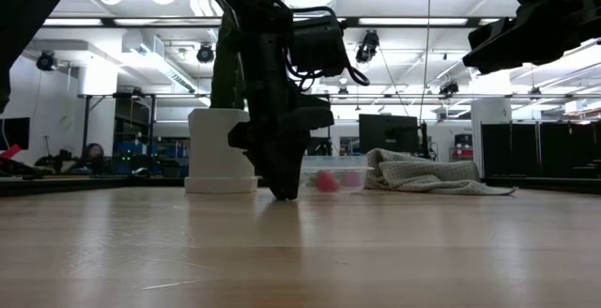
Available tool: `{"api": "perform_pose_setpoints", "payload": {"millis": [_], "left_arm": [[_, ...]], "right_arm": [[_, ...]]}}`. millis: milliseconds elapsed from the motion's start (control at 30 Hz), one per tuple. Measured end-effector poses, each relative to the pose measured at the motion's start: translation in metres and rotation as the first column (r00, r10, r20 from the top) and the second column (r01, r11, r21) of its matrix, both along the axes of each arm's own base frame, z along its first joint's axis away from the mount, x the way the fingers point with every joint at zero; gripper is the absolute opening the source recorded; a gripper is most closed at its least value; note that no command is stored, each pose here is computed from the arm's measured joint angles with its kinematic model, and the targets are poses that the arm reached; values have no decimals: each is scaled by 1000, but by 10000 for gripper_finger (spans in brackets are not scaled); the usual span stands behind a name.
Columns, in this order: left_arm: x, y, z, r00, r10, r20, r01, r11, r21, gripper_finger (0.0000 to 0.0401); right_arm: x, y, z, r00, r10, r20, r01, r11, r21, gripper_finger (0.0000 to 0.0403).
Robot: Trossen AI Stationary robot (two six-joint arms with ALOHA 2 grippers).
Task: Pick and placing Produce into tupperware
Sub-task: Put the blueberry into the transparent bin
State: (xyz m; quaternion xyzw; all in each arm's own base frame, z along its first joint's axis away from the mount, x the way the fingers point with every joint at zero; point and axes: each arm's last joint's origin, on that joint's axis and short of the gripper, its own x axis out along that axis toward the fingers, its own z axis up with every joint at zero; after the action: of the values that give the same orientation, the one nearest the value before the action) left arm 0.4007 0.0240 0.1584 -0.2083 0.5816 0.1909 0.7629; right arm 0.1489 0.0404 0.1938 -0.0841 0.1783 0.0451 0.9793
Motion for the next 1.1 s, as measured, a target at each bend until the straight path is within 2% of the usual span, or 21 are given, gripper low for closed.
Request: {"api": "perform_pose_setpoints", "payload": {"millis": [367, 500, 800, 1100], "left_arm": [[-1, 0, 0, 1000, -3, -3, 3, 1000, -3, 131], [-1, 0, -1, 1000, -3, -6, 3, 1000, -2, 106], [-3, 0, -3, 1000, -25, -10, 25, 1000, -3, 16], [-8, 3, -11, 999, -21, -26, 21, 999, -32, 11]], "right_arm": [[0, 0, 0, 1000, 0, 0, 0, 1000, 0, 38], [0, 0, 0, 1000, 0, 0, 0, 1000, 0, 38], [0, 0, 0, 1000, 0, 0, 0, 1000, 0, 38], [0, 0, 0, 1000, 0, 0, 0, 1000, 0, 38]]}}
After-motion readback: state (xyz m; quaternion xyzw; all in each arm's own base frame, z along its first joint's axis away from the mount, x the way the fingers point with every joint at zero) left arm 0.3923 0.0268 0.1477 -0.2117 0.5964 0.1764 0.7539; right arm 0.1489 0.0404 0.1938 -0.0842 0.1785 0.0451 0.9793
